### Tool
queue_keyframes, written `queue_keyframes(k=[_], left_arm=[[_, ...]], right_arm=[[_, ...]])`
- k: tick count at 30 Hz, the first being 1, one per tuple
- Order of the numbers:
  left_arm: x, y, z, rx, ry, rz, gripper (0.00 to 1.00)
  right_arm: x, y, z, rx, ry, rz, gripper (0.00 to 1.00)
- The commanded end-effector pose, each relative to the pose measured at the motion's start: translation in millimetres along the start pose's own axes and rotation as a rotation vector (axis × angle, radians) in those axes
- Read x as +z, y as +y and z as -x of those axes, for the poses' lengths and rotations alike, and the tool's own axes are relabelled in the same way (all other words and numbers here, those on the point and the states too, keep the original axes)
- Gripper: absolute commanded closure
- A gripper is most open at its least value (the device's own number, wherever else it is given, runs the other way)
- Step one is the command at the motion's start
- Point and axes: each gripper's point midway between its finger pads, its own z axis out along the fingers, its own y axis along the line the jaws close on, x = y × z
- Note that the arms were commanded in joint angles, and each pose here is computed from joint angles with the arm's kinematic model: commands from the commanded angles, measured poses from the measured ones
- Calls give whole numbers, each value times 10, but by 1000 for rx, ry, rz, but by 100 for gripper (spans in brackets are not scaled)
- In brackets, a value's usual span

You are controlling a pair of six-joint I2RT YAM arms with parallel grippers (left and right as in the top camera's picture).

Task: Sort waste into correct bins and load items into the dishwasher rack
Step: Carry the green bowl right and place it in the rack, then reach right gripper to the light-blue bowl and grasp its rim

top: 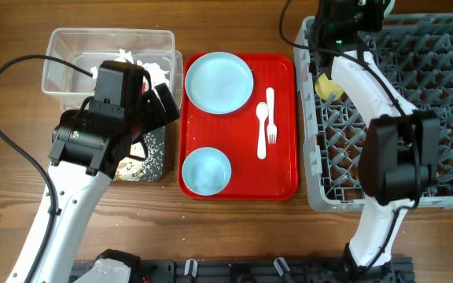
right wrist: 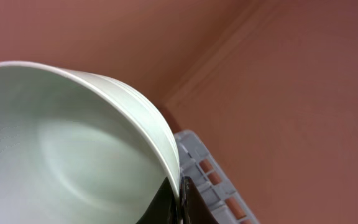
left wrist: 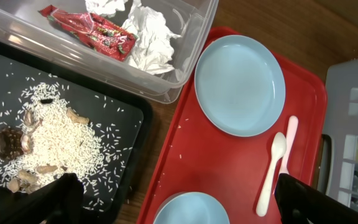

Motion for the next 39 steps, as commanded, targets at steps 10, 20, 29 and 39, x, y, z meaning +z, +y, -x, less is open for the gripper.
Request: queue_keyframes(k=[10,20,29,39], left_arm=[[0,0,21,0,-2,-2,0],[0,0,21,0,-2,-2,0],[0,0,21,0,-2,-2,0],[0,0,21,0,-2,-2,0]], right_arm=[[205,270,-454,-213,99,-8,96],[-28,515,-693,-345,152,80,96],[-298,697,-653,-411,123,124,85],[-615,874,-514,-483,58,167,13]])
